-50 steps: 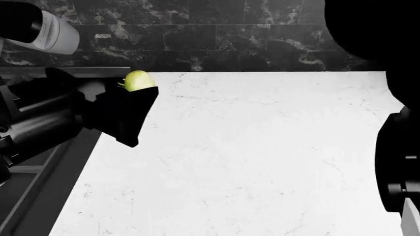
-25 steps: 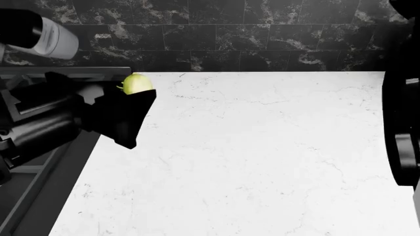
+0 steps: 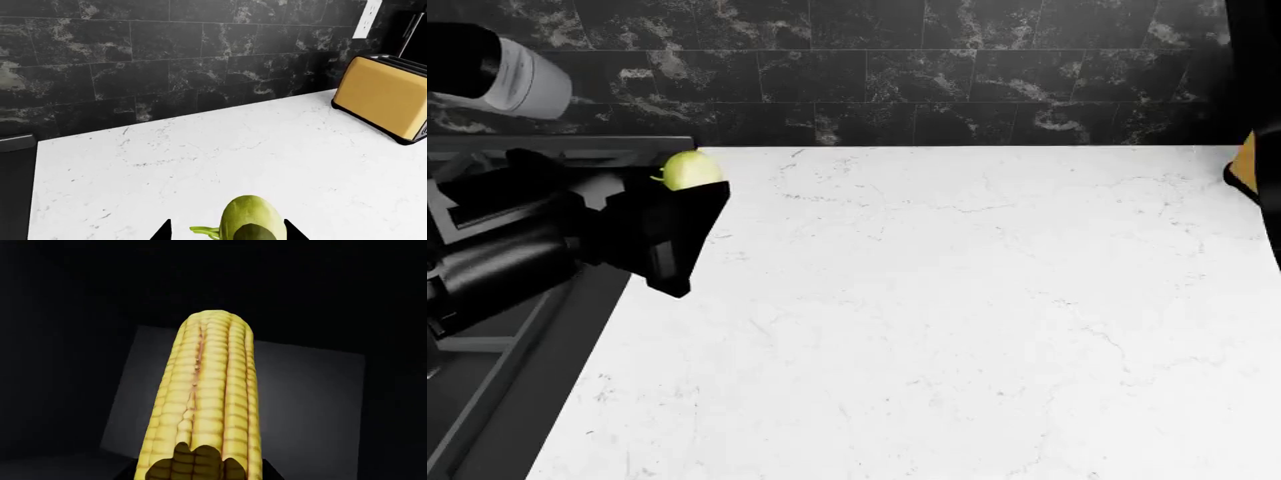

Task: Pick the corn, radish from the counter and place them in the cabinet. Then close the cabinet.

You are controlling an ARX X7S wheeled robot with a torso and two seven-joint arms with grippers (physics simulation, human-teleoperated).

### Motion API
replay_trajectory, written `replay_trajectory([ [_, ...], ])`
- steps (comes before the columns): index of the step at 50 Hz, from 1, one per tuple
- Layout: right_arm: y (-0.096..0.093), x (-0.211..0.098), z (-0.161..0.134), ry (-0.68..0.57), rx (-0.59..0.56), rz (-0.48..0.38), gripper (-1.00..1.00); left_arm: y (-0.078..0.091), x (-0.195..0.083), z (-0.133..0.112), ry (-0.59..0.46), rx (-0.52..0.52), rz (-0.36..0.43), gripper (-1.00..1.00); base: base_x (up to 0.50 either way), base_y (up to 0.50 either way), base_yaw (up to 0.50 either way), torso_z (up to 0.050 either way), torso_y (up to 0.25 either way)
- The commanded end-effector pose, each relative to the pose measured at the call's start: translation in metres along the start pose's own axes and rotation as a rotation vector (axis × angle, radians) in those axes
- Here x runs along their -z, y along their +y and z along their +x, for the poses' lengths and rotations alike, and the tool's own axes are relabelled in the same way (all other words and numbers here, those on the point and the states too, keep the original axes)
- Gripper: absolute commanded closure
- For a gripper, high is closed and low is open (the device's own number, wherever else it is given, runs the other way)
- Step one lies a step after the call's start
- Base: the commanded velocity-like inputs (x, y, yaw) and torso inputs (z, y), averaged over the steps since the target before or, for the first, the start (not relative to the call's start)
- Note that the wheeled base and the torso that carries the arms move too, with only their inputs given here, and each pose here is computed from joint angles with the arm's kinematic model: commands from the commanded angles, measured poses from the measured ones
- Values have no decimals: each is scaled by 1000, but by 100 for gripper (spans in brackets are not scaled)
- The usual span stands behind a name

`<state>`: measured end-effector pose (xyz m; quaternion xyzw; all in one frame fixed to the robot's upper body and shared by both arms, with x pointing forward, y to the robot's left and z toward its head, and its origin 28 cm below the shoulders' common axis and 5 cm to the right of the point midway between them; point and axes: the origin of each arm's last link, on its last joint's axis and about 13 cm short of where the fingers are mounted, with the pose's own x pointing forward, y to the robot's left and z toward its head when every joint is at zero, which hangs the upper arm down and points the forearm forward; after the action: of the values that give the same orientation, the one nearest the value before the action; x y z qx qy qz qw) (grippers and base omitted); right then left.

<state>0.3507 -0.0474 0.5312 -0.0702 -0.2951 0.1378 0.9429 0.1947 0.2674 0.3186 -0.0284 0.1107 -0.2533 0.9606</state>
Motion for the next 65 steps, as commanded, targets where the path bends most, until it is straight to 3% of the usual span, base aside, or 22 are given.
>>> replay_trajectory([
  [1, -22, -16, -3, 29, 117, -13, 100, 5, -1, 0, -10, -17, -21, 100, 0, 0, 0, 0, 0],
  [20, -30, -5, -10, 220, 157, -13, 100, 5, -3, 13, 18, 9, -28, 100, 0, 0, 0, 0, 0],
  [64, -30, -5, -10, 220, 157, -13, 100, 11, 4, 20, 33, -19, -73, 100, 0, 0, 0, 0, 0],
  [65, -30, -5, -10, 220, 157, -13, -100, 11, 4, 21, 34, -19, -74, 100, 0, 0, 0, 0, 0],
])
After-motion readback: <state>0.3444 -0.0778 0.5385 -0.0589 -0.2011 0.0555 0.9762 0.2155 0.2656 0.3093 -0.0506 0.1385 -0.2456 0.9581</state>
